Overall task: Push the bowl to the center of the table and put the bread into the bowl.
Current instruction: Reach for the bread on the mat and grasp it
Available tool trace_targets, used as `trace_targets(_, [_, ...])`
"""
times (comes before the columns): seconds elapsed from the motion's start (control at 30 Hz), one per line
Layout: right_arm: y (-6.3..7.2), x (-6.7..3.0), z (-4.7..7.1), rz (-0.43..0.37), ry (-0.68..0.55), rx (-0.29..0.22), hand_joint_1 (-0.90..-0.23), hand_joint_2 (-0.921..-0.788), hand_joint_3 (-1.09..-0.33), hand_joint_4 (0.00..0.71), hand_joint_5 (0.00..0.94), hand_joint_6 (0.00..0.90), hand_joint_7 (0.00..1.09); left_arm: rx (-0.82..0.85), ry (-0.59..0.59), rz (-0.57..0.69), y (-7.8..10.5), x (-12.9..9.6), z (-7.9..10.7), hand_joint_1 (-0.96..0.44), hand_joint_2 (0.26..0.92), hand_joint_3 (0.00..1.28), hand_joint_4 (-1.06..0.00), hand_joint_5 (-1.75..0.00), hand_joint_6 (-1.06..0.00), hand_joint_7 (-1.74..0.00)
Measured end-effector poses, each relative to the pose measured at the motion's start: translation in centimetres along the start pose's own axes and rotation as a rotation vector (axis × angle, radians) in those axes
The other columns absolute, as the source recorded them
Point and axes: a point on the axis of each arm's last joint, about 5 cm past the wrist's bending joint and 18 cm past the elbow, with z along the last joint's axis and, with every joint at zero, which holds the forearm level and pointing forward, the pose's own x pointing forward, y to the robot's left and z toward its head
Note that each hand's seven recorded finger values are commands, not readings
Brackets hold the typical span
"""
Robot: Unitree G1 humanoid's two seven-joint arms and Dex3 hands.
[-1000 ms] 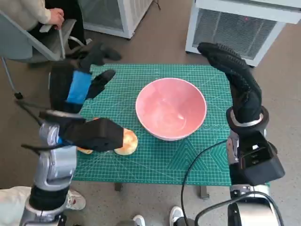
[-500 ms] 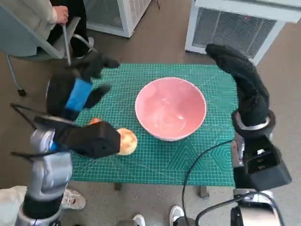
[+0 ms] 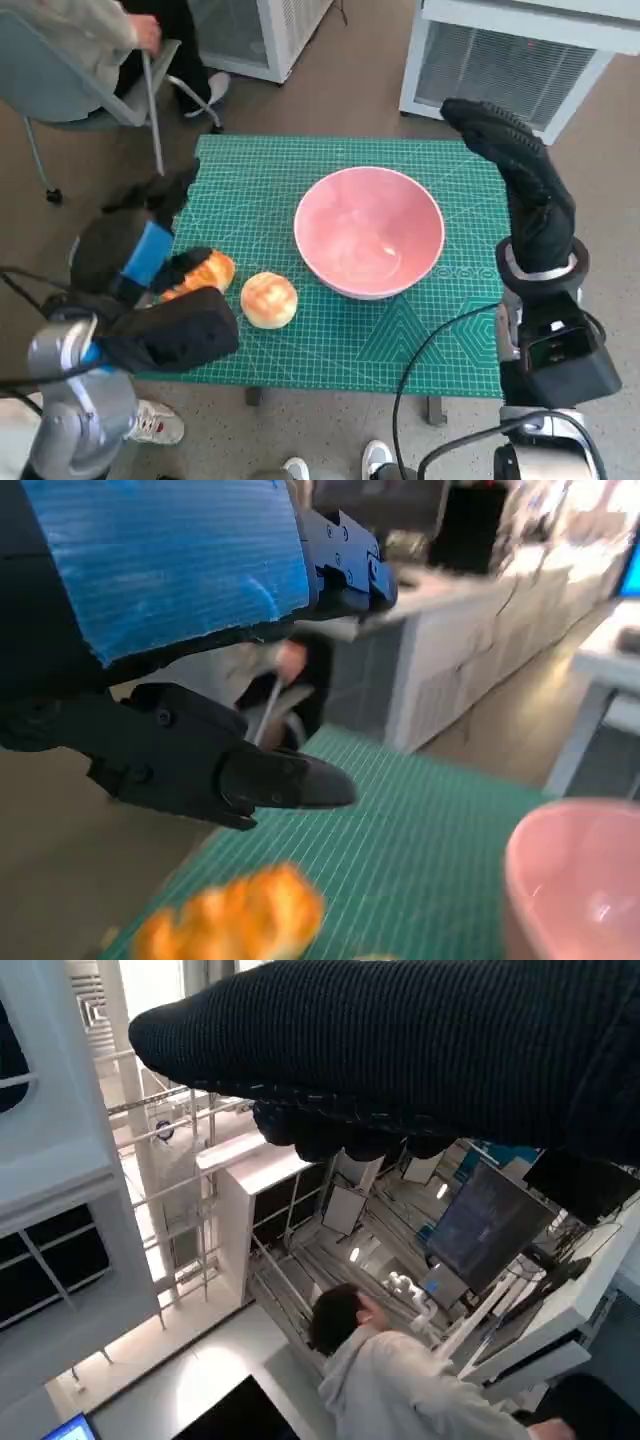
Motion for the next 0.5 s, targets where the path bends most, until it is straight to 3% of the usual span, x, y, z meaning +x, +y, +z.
trace_targets(0.5, [0.4,-0.1,-0.3,0.014,0.02,0.013,-0.559,-0.921,-0.793,0.263,0.003,0.099,0.44,0.007,0.111,-0.167,-3.8,2.0,-0.2,-0.73,0.921,0.27,-0.14,-0.01,-0.13,-0.01])
